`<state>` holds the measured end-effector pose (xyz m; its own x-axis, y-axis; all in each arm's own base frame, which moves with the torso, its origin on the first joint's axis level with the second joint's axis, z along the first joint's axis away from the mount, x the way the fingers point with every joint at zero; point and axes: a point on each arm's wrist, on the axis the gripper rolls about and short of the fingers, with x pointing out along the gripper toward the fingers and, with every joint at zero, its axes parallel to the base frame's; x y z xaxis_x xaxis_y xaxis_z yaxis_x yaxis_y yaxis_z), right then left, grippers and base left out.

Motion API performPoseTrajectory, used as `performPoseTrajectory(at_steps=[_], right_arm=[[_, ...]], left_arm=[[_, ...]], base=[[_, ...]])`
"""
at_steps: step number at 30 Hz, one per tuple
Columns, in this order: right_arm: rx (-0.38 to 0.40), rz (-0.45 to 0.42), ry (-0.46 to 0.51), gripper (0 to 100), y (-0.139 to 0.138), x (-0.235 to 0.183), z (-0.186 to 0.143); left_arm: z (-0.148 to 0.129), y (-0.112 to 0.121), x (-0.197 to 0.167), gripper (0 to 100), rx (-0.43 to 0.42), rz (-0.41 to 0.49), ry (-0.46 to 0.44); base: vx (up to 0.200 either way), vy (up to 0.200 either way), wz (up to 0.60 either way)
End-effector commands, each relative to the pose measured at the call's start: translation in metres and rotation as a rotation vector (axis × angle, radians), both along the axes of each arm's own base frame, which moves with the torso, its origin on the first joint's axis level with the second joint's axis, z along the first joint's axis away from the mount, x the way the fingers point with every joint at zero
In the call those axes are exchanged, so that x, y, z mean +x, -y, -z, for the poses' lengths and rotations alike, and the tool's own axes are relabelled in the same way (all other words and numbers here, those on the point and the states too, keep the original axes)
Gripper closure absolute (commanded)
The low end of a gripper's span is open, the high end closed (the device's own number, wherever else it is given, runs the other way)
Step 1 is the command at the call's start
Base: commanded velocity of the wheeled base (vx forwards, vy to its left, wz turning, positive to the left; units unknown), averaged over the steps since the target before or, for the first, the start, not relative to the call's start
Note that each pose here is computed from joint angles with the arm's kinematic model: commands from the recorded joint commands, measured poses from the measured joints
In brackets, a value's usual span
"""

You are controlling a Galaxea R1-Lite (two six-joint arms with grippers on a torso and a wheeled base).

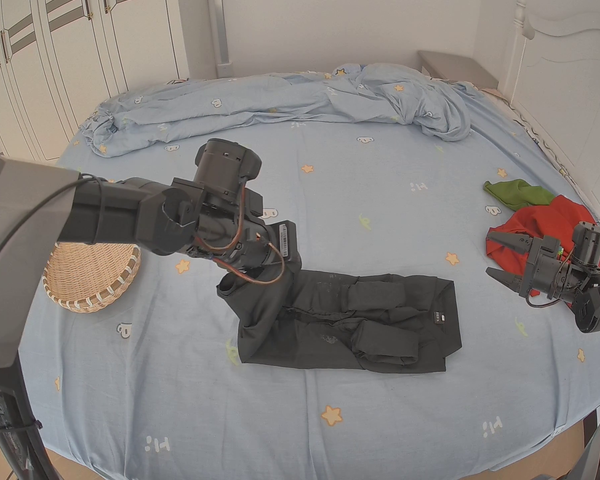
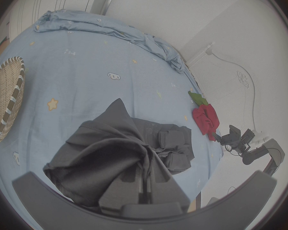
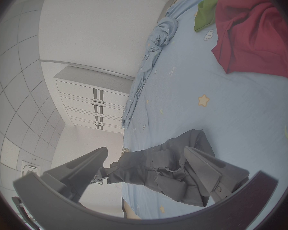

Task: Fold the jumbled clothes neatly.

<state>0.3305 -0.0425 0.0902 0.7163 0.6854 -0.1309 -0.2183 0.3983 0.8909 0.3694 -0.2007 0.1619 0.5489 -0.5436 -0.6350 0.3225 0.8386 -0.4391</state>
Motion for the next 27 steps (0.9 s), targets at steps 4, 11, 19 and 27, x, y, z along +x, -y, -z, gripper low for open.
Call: performPoseTrajectory(at_steps=[4,11,19,27], right_arm=[[0.000,0.000,0.003,0,0.000,0.001,0.000],[0.000,0.002,0.003,0,0.001,0.001,0.000],[-0.001,0.009,0.012,0,0.004,0.002,-0.003],[0.007,0.017,0.010,0,0.006,0.003,-0.004]], left_arm=[[0.003,0.039,0.006,100,0.022,0.065,-0.040],[0.003,0.069,0.001,100,0.030,0.125,-0.053],[0.018,0.110,-0.010,100,0.079,0.180,-0.070],[0.047,0.126,-0.014,100,0.116,0.220,-0.111]], base=[[0.000,0.000,0.00],[0.000,0.000,0.00],[0.000,0.000,0.00],[0.000,0.000,0.00]])
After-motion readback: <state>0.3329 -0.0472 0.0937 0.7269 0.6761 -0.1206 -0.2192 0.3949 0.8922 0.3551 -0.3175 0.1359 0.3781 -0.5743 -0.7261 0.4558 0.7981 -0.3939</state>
